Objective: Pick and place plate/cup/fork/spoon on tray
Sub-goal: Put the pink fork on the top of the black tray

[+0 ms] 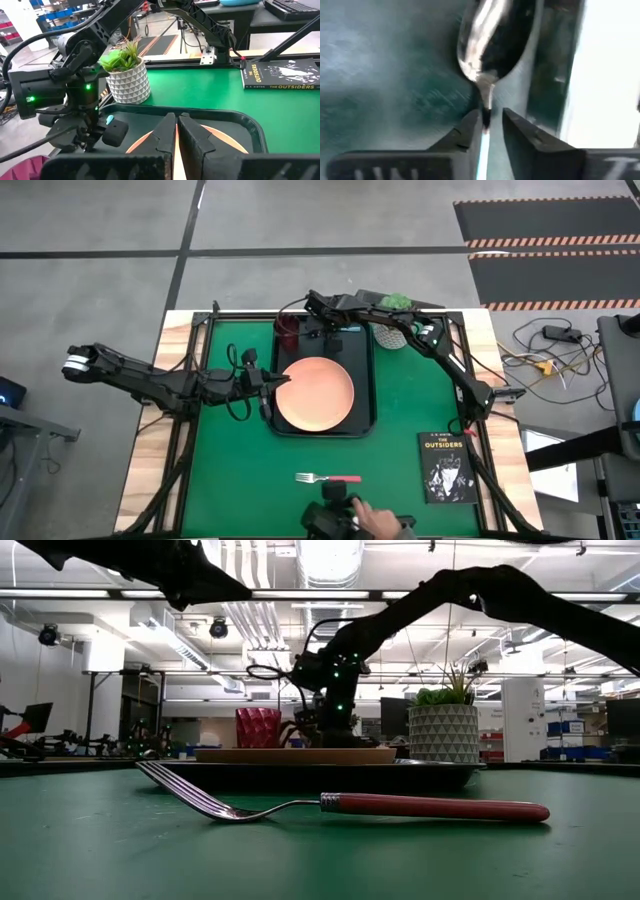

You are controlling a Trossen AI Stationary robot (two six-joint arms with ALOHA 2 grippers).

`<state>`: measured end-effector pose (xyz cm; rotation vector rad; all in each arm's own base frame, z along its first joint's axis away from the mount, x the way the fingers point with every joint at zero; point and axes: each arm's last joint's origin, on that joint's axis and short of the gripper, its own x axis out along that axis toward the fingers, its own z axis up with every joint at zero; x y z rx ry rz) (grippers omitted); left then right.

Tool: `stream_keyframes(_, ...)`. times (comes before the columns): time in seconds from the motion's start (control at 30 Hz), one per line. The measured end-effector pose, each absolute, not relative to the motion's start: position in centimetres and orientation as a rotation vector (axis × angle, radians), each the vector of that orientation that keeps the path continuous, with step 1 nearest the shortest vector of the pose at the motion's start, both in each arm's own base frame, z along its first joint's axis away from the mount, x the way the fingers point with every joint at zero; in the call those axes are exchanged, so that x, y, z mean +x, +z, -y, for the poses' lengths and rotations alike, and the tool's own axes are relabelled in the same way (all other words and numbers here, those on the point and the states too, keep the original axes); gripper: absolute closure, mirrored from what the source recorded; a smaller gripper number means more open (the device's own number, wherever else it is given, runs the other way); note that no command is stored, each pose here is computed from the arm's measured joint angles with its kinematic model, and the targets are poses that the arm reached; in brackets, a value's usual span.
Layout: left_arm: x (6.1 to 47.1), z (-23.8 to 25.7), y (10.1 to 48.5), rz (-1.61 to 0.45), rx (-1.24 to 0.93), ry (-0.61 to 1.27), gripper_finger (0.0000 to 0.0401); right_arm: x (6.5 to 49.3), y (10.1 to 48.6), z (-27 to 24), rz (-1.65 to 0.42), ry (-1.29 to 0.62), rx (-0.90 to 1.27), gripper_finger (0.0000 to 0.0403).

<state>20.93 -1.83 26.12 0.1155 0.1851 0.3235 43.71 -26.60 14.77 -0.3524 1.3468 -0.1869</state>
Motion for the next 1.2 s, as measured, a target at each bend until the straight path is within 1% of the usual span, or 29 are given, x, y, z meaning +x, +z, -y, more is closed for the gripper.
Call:
stream_keyframes(0.13, 20.9, 1.8, 26.1, -0.184, 0.111, 0.324, 0.0400, 43.5, 15.6, 26.6, -1.343, -0.223, -0.339, 0.0299)
stream_keyframes(0.23, 20.9, 1.9, 26.1, -0.181, 0.052, 0.323, 0.0400, 43.2, 17.4, 26.3, -1.339, -0.251, -0.300, 0.0280)
stream_keyframes(0.33, 20.9, 2.0, 25.6, -0.216, -0.029, 0.292, 0.0400, 42.7, 19.7, 25.4, -1.322, -0.286, -0.227, 0.0270)
stream_keyframes(0.4, 20.8, 2.2, 25.3, -0.246, -0.092, 0.222, 0.0400, 42.5, 21.2, 24.5, -1.309, -0.307, -0.187, 0.0269)
stream_keyframes(0.5, 21.0, 3.0, 24.7, -0.286, -0.189, 0.119, 0.0400, 42.2, 23.6, 22.5, -1.273, -0.282, -0.124, 0.0271)
stream_keyframes(0.6, 21.2, 4.2, 24.0, -0.324, -0.238, 0.068, 0.0400, 42.2, 25.8, 20.2, -1.217, -0.243, -0.100, 0.0275)
stream_keyframes(0.7, 21.3, 5.5, 23.5, -0.354, -0.281, 0.031, 0.0400, 42.4, 27.5, 17.4, -1.175, -0.203, -0.127, 0.0275)
stream_keyframes(0.87, 21.5, 7.5, 22.5, -0.394, -0.338, 0.023, 0.0400, 42.2, 29.7, 12.1, -1.117, -0.142, -0.161, 0.0273)
stream_keyframes(1.03, 22.0, 9.0, 21.4, -0.415, -0.376, 0.032, 0.0400, 41.5, 30.2, 6.2, -1.037, -0.056, -0.208, 0.0273)
stream_keyframes(1.2, 22.5, 10.5, 20.5, -0.413, -0.394, -0.008, 0.0400, 40.0, 29.4, 0.7, -0.943, 0.018, -0.214, 0.0273)
